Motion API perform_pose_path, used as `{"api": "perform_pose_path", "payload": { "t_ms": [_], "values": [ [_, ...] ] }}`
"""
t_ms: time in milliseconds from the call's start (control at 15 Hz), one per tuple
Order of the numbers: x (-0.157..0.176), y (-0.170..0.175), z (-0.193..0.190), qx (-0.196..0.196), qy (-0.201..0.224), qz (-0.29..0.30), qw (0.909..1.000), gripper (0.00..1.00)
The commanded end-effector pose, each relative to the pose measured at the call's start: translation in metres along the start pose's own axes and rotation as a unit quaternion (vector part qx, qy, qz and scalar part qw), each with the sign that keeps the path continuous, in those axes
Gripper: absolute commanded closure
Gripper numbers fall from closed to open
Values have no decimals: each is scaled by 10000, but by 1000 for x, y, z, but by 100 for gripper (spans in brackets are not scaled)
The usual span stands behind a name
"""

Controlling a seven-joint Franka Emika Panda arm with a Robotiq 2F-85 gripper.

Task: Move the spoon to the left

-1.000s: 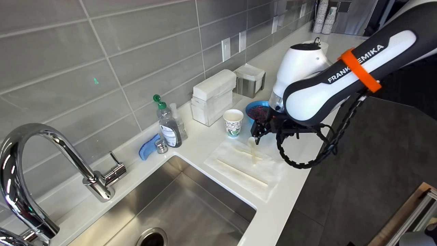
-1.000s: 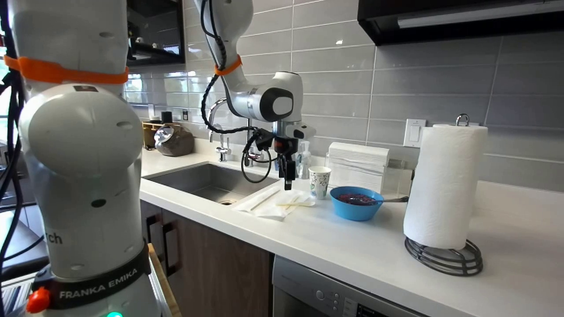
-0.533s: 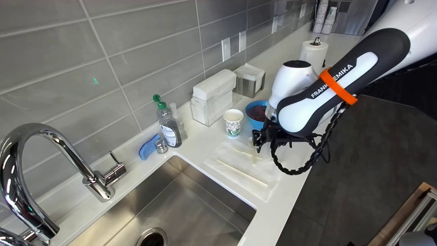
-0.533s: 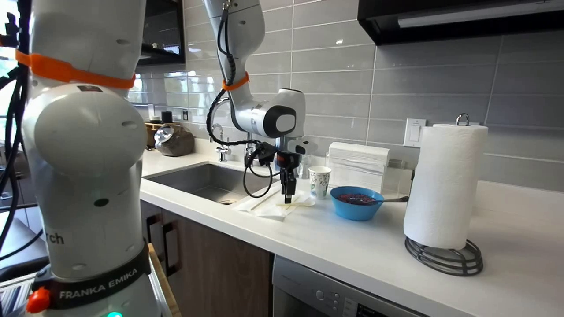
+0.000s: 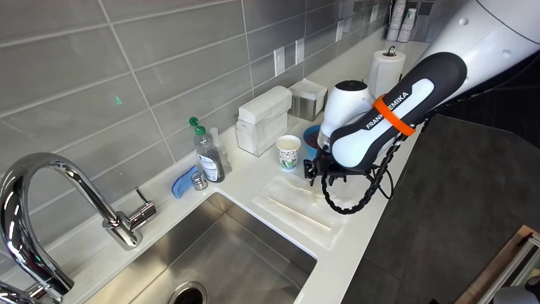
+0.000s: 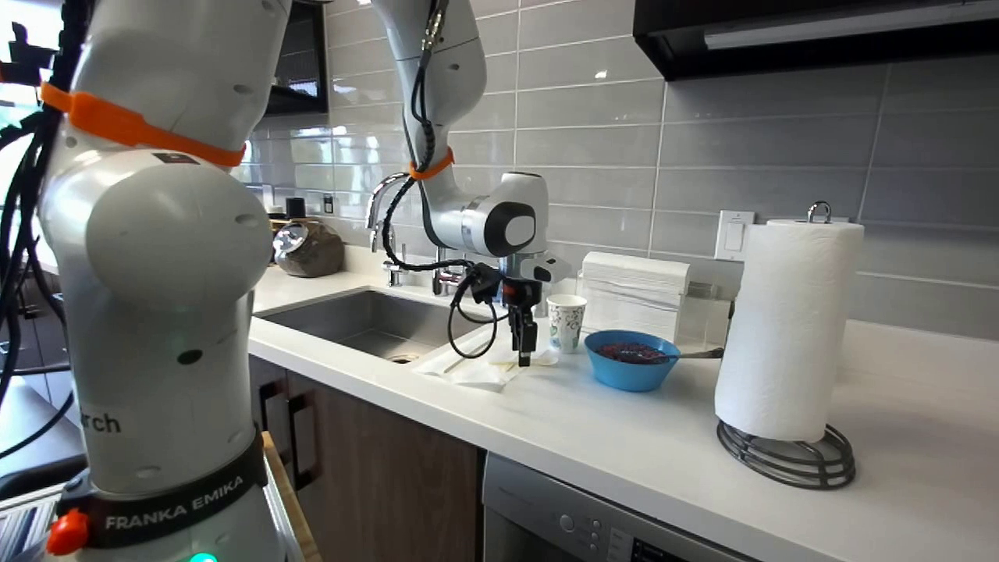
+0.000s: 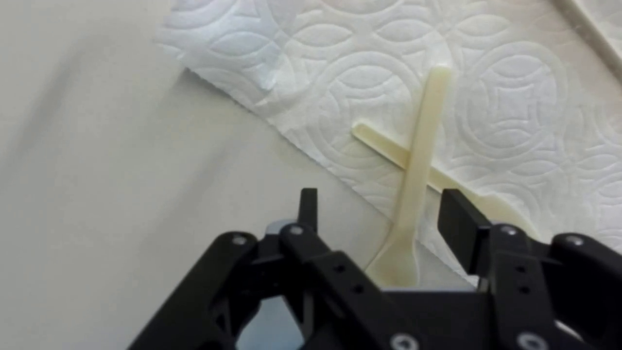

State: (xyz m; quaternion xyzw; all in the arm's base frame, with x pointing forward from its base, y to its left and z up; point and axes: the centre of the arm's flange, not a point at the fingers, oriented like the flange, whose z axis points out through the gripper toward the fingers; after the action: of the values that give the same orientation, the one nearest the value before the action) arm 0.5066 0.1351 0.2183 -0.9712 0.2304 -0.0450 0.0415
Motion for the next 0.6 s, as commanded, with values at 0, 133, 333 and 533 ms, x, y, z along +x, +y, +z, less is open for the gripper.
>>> {"api": "perform_pose_path", "payload": {
  "t_ms": [0, 133, 333, 533],
  "values": [
    [10, -20, 16, -61, 117, 62, 9999, 42],
    [14, -25, 20, -89, 153, 75, 9998, 41],
    [16, -30, 26, -133, 187, 105, 9997, 47],
    [18, -33, 31, -158, 232, 118, 9995, 49]
  ]
}}
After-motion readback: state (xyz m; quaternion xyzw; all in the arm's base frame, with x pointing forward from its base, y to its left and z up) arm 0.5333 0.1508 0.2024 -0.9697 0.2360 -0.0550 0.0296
